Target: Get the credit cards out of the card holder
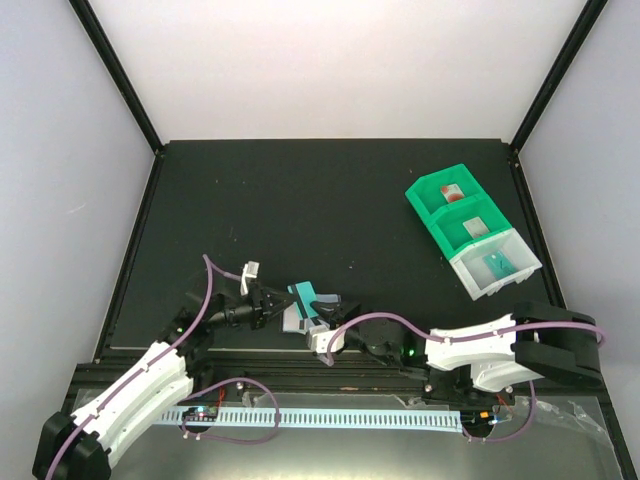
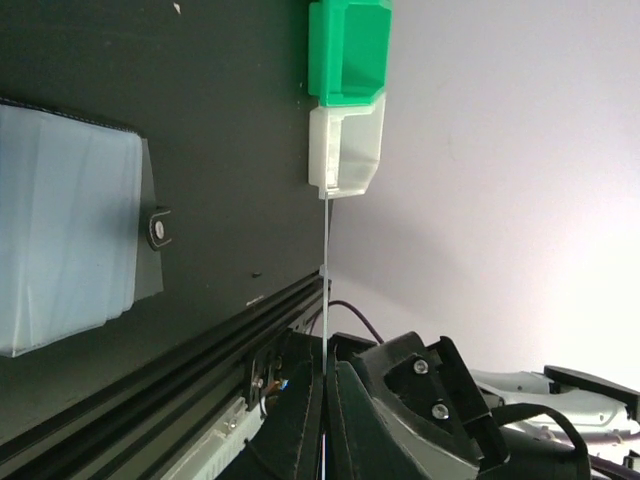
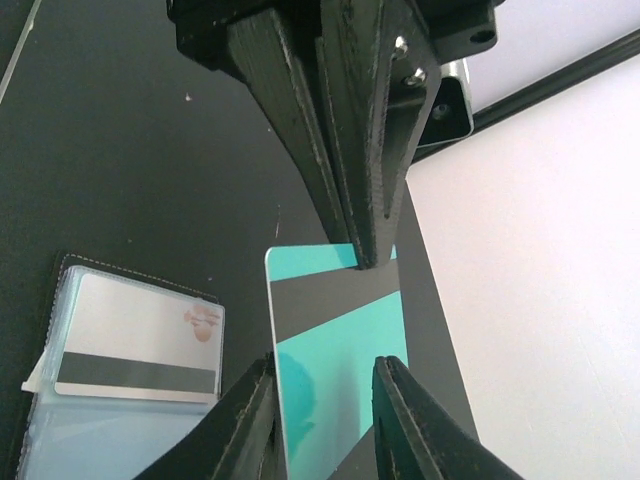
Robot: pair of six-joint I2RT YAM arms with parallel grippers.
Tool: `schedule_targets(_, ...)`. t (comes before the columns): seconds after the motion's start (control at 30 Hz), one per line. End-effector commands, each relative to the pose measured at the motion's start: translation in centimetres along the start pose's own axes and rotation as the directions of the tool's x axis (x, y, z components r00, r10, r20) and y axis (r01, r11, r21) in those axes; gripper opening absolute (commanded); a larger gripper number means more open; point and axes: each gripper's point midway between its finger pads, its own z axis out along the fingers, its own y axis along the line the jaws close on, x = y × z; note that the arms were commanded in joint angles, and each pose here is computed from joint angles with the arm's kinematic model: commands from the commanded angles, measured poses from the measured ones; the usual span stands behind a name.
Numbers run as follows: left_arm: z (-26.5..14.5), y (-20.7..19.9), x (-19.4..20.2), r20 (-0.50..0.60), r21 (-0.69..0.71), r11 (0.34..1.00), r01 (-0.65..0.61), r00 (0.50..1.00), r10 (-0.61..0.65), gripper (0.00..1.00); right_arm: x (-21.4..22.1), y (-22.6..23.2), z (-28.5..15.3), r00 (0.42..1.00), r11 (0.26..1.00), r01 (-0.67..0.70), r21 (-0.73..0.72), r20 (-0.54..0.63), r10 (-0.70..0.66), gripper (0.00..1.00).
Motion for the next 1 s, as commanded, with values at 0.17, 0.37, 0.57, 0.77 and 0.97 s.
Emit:
schedule_targets(0.17, -0.1, -1.8, 0.5, -0.039, 0.06, 0.998, 0.001, 0.999, 0.001, 0.02, -0.4, -1.2, 0.3, 1.0, 0.997, 0.016, 0.071, -0.018, -0.015, 0.07)
schedule_targets(0.37, -0.2, -2.0, 0.0, -0.009, 0.067, 0.998, -0.014, 1.0, 0.014, 0.21, -0.2, -0.8, 0.3, 0.999, 0.999, -0.012, 0.047, -0.03, 0.013, 0.01)
schedule_targets(0.57, -0.9, -4.6, -0.7, 0.048, 0.047, 0.976, -0.212, 0.977, 0.21, 0.84, -0.6, -2.1, -0.4, 0.972, 0.975, -0.222, 0.029, -0.071, 0.223, 0.01)
schedule_targets(0.77, -1.7, -5.6, -1.3, 0.061, -0.084, 0.925, -0.371, 0.924, 0.376, 0.99, -0.3, -2.8, -0.7, 0.915, 0.924, -0.379, 0.045, -0.129, 0.381, 0.01)
schedule_targets(0.97, -2.5, -5.6, -2.0, 0.074, -0.167, 0.865, -0.473, 0.869, 0.489, 0.99, 0.6, -3.4, -0.4, 0.835, 0.855, -0.514, 0.066, -0.189, 0.516, 0.01)
